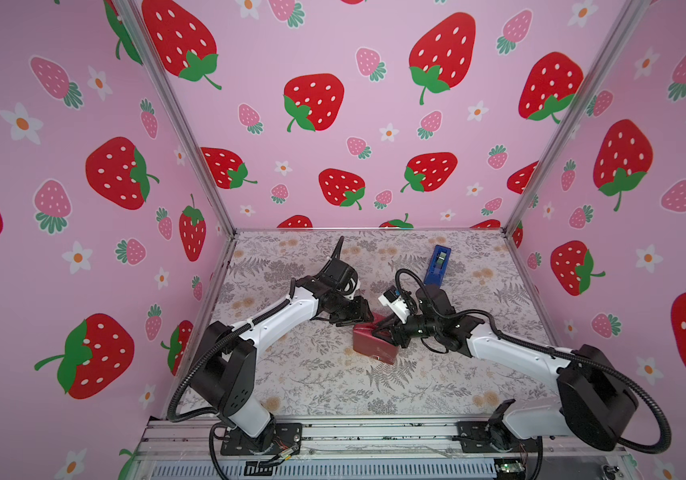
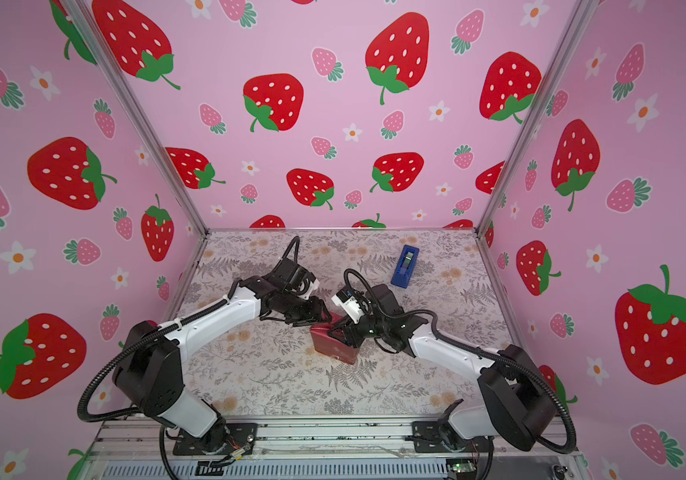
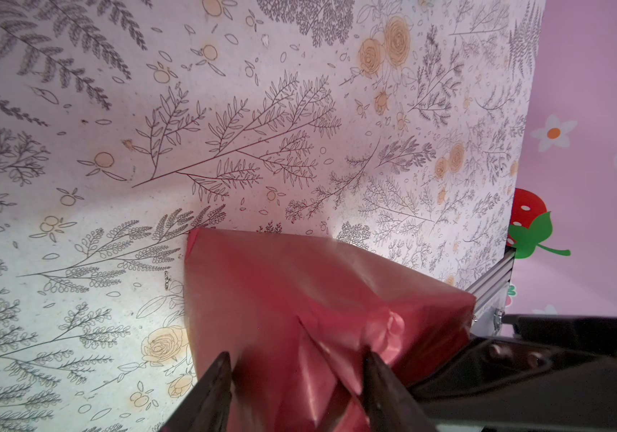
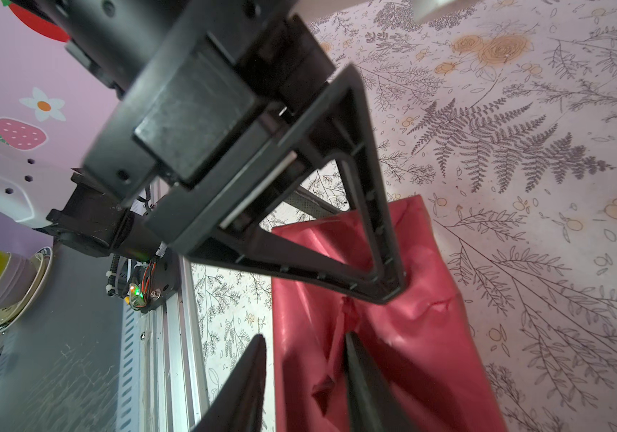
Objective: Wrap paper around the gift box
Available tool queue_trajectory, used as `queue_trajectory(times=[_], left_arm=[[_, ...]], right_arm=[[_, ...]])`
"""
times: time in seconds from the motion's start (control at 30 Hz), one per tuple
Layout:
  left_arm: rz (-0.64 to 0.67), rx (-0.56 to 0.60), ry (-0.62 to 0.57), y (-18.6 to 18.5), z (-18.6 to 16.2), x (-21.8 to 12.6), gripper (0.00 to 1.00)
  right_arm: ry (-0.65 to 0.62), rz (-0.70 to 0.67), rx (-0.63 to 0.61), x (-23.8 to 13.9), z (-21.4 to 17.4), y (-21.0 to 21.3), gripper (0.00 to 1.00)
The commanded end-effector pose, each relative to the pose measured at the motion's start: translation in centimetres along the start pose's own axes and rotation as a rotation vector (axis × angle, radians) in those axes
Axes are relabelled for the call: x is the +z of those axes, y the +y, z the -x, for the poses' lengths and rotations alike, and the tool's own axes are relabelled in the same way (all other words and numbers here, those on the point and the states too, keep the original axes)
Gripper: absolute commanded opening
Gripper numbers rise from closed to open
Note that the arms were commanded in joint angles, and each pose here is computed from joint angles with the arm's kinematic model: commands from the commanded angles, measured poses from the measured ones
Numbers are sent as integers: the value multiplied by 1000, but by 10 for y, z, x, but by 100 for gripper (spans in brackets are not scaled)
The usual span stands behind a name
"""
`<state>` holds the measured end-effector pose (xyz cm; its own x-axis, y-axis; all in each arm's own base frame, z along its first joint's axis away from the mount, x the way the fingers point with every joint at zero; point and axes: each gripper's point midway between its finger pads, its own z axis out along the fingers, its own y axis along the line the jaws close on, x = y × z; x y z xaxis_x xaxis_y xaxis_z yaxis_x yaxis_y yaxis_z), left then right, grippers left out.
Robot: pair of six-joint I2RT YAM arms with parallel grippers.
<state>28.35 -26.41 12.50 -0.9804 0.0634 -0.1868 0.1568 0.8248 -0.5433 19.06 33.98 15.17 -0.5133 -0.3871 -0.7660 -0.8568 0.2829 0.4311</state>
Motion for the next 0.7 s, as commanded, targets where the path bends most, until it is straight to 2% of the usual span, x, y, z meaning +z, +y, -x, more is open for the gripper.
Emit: queue_trajectory(times=[0.0,0.23,0.33,0.43,0.57,0.67], left_arm=[[190,-54,86,51,-26,15,57],[195,-50,84,51,-25,13,57],[197,-47,82,50,-24,13,57],[198,-49,85,51,-24,14,57],[198,-51,87,51,-25,14,57],[200,-47,84,51,-25,13,56]], right_arm=[[153,27,102,4,-49,9,36],[150,59,99,5,-54,19,36],[153,74,93,6,-54,23,41],[149,78,87,6,-54,23,40],[151,79,84,6,-56,23,27],[164,76,88,7,-60,22,23]])
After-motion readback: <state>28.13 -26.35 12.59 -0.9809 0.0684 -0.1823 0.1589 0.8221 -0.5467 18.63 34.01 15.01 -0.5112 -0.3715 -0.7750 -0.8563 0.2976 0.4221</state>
